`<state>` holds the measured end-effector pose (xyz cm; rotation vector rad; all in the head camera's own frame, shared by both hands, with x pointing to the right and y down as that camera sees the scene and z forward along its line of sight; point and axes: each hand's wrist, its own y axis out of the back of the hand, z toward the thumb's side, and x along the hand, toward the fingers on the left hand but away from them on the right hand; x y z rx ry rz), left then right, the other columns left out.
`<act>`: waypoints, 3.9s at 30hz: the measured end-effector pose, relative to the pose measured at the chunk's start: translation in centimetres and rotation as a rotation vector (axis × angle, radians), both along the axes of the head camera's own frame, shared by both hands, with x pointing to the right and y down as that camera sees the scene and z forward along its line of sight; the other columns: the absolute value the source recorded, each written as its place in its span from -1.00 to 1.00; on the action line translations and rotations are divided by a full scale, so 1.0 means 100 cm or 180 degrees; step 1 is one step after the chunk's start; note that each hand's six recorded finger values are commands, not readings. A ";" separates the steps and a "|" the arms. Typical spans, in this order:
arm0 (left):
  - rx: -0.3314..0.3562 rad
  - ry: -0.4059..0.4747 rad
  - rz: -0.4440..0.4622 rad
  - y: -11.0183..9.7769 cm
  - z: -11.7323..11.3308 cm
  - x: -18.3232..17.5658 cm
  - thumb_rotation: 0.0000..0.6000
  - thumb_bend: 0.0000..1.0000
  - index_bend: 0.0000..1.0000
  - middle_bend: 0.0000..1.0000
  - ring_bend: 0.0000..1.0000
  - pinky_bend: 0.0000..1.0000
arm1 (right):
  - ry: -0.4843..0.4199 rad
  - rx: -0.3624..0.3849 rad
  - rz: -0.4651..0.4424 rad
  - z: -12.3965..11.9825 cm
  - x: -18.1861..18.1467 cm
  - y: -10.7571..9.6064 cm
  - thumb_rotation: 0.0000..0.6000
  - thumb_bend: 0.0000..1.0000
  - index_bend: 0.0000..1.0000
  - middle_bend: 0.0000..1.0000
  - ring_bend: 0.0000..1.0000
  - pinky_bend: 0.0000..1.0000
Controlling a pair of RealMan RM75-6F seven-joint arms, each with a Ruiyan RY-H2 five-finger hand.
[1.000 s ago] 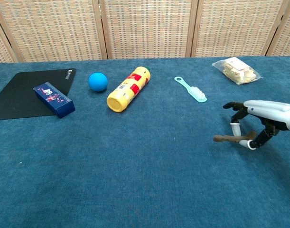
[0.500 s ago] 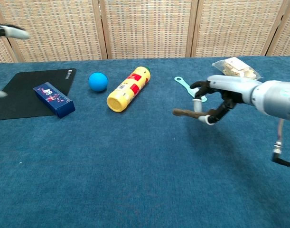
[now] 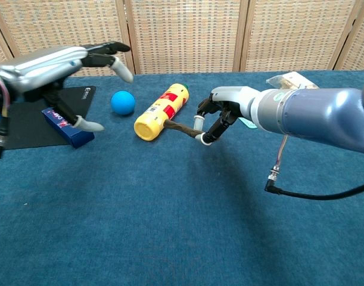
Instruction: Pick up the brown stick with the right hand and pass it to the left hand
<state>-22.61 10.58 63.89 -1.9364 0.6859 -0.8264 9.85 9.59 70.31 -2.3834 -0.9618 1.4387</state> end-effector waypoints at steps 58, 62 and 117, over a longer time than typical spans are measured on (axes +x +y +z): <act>0.0024 0.0071 -0.0054 0.004 0.049 0.109 1.00 -0.22 -0.05 -1.00 -1.00 -1.00 | -0.0173 -0.0133 0.0235 -0.002 0.016 0.001 1.00 0.29 0.55 -0.81 -1.00 -1.00; 0.0004 0.0077 -0.0068 0.004 0.050 0.111 1.00 -0.21 -0.02 -1.00 -1.00 -1.00 | -0.0162 -0.0120 0.0228 -0.003 0.018 0.001 1.00 0.29 0.56 -0.81 -1.00 -1.00; -0.0273 0.0468 -0.0572 -0.019 0.042 0.081 1.00 0.14 0.49 -1.00 -1.00 -1.00 | 0.0086 0.0095 0.0519 -0.003 0.088 -0.024 1.00 0.29 0.57 -0.79 -1.00 -1.00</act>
